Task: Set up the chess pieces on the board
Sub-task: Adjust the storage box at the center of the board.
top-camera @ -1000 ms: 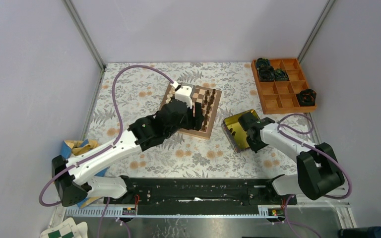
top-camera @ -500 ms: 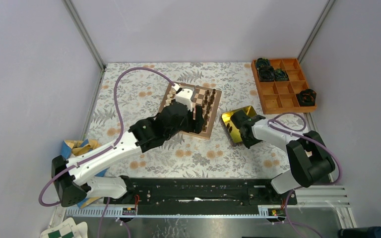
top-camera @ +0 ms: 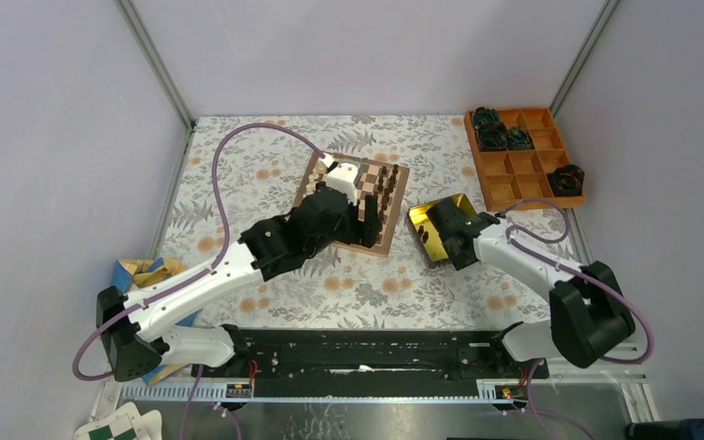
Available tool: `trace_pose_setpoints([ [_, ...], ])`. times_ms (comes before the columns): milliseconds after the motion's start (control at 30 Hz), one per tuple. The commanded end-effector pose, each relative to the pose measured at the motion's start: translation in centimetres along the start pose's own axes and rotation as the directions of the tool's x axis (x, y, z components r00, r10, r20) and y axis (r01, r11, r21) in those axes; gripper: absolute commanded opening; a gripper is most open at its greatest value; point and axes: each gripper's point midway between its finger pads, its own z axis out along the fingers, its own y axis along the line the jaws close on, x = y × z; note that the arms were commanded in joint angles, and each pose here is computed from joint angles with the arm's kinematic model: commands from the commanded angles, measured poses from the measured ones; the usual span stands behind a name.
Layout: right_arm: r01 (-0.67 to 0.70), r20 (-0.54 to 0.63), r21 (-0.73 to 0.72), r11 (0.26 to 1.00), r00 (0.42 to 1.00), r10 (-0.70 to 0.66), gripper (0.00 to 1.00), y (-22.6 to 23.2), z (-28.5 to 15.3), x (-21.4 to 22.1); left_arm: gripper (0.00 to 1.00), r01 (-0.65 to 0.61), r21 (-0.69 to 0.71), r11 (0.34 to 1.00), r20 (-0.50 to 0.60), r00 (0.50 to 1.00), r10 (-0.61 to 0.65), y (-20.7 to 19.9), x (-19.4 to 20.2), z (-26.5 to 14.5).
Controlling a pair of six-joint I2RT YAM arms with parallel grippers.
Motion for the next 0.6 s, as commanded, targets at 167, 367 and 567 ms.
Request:
trace_pose_setpoints([
  [167, 0.043, 0.105, -0.162, 0.986, 0.994, -0.026, 0.56, 3.6, -6.0, -5.1, 0.86, -0.090, 0.065, 0.994, -0.005, 0.996, 0.090, -2.4, -1.9, 1.1],
  [367, 0.074, 0.151, -0.228, 0.971, 0.988, -0.039, 0.55, 5.1, -7.8, -6.8, 0.86, -0.149, 0.117, 0.982, -0.052, 0.986, 0.156, -4.1, -1.8, 2.9],
  [567, 0.236, 0.145, -0.306, 0.922, 0.969, -0.201, 0.53, 8.5, -7.9, -5.3, 0.86, -0.173, 0.106, 0.979, -0.103, 0.978, 0.184, -4.5, -1.4, 4.3],
])
